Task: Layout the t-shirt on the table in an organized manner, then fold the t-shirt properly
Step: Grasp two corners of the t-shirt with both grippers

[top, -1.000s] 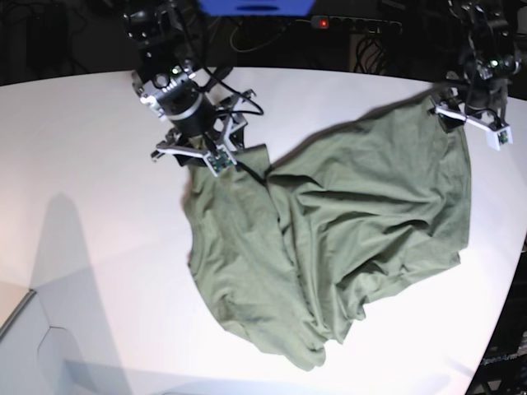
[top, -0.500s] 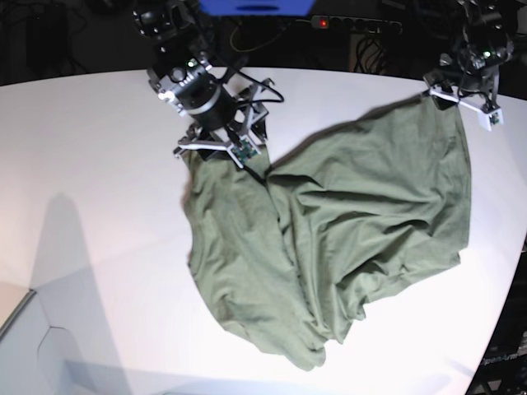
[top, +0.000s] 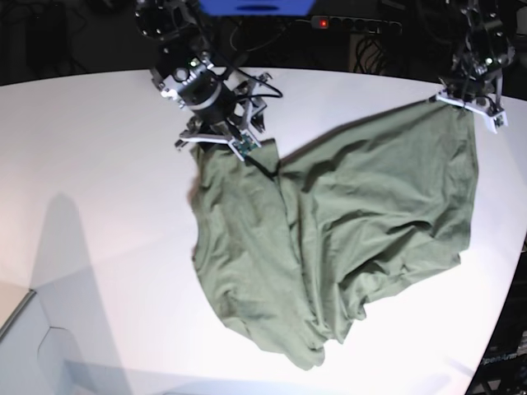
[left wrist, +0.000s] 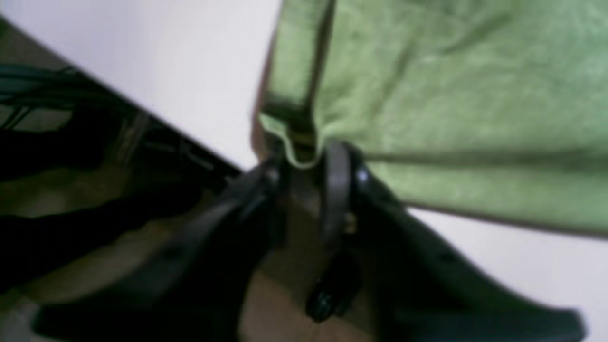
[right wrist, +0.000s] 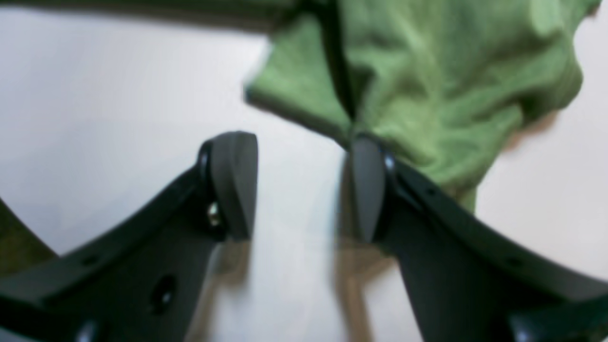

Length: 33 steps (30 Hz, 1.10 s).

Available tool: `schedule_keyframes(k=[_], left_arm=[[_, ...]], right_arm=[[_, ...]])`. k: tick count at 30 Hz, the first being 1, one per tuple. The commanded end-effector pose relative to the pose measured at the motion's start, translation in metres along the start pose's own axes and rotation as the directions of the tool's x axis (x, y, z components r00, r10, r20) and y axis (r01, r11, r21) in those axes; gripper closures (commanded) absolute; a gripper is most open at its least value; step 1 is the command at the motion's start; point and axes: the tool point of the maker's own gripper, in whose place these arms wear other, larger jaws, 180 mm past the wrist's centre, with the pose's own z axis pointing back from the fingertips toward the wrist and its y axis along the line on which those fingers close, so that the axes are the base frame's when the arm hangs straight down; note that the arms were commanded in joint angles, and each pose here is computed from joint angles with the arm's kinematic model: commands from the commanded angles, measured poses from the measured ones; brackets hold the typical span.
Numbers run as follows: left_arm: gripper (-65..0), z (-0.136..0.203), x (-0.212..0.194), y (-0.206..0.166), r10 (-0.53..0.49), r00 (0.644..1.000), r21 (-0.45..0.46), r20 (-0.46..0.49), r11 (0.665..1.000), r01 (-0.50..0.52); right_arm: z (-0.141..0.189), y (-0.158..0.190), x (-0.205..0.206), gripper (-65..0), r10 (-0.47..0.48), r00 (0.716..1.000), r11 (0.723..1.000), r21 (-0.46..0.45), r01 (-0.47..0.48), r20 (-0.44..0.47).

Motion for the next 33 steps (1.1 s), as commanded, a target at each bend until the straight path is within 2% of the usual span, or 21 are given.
schedule_keyframes(k=[1, 5, 9, 15, 27, 29, 33], left_arm=[[-7.4, 0.000, -0.011, -0.003, 0.001, 0.999, -0.012, -0.052, 1.000, -0.001], [-6.4, 0.003, -0.007, -0.009, -0.003, 0.999, -0.027, -0.037, 1.000, 0.002], [0.0, 0.009, 0.004, -0.018, 0.005, 1.000, -0.045, 0.002, 0.999, -0.004], [-0.3, 0.016, 0.016, -0.026, 0.003, 0.999, -0.064, 0.044, 0.998, 0.000], [-0.3, 0.029, 0.036, -0.035, -0.016, 0.994, -0.083, 0.107, 0.996, 0.025], [-0.3, 0.030, 0.037, -0.035, -0.017, 0.994, -0.083, 0.110, 0.996, 0.027], [-0.3, 0.041, 0.061, -0.023, 0.014, 0.983, -0.058, 0.182, 0.998, -0.003]], right_arm=[[0.001, 0.004, 0.016, -32.8, -0.001, 0.999, 1.000, 0.008, 0.001, 0.053], [0.001, 0.013, 0.021, -32.8, 0.013, 0.998, 0.999, 0.031, -0.015, 0.065], [0.000, 0.023, 0.023, -32.8, 0.027, 0.997, 0.998, 0.054, -0.031, 0.071], [-0.011, 0.015, 0.040, -32.9, 0.026, 0.995, 0.999, 0.041, -0.030, 0.093], [-0.046, 0.004, 0.018, -31.9, 0.051, 0.999, 0.997, 0.051, -0.051, -0.007], [-0.047, 0.004, 0.015, -27.3, 0.051, 0.999, 0.997, 0.053, -0.050, -0.017], [-0.047, 0.002, 0.013, -2.7, 0.053, 0.998, 0.998, 0.047, -0.052, -0.025]])
